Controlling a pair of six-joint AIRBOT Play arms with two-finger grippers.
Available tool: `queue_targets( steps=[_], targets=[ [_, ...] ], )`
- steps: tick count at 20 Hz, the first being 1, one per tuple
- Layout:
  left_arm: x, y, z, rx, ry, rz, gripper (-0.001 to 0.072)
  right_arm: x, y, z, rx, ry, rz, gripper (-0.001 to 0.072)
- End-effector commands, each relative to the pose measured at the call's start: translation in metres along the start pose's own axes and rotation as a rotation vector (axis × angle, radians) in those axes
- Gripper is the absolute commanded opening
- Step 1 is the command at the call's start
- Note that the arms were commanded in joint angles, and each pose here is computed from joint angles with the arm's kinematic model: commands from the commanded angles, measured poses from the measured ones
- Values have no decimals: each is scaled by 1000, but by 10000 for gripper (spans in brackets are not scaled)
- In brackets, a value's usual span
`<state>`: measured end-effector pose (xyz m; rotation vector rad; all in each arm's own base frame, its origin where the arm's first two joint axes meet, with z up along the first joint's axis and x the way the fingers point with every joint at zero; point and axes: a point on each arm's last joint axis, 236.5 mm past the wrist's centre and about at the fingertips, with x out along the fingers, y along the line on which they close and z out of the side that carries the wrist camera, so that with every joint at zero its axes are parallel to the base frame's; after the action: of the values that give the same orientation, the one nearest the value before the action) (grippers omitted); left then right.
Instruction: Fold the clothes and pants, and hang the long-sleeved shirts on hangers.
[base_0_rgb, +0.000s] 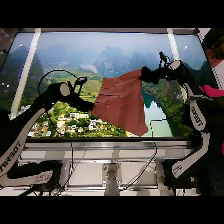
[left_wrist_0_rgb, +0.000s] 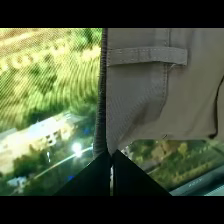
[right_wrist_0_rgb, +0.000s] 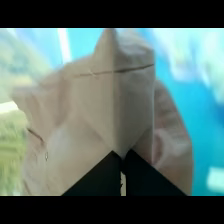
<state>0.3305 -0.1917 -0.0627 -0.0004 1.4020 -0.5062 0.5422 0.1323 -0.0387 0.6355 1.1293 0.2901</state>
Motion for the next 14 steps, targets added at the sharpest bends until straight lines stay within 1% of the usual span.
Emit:
queue_targets(
  steps=[1,3,4,5,6,8,9,10,11,12,14],
  targets=[
    [9,-19,3,31,-26,-2,5,4,24,36,-52,-123,24,5],
    [11,-27,5,17,-42,-5,5,6,44,52,-88,-184,44,21],
    [12,-29,9,7,-58,-6,5,2,55,63,-109,-229,54,170],
    [12,-30,13,-8,-76,-6,5,-3,65,71,-126,-255,64,411],
    [11,-30,18,-21,-97,-5,5,-10,71,76,-148,-267,65,533],
    [11,-29,25,-29,-129,-4,5,-26,64,82,-231,-241,1,499],
    [10,-29,27,-28,-137,-4,5,-37,52,79,-272,-196,-52,409],
    [10,-29,28,-29,-142,-4,5,-47,37,74,-296,-142,-105,237],
    [10,-30,29,-28,-143,-4,5,-59,18,68,-309,-81,-160,1],
    [10,-30,30,-27,-148,-4,5,-68,1,62,-312,-31,-194,5],
    [9,-29,35,-43,-169,-4,5,-82,-34,45,-242,72,-214,3]
  ],
)
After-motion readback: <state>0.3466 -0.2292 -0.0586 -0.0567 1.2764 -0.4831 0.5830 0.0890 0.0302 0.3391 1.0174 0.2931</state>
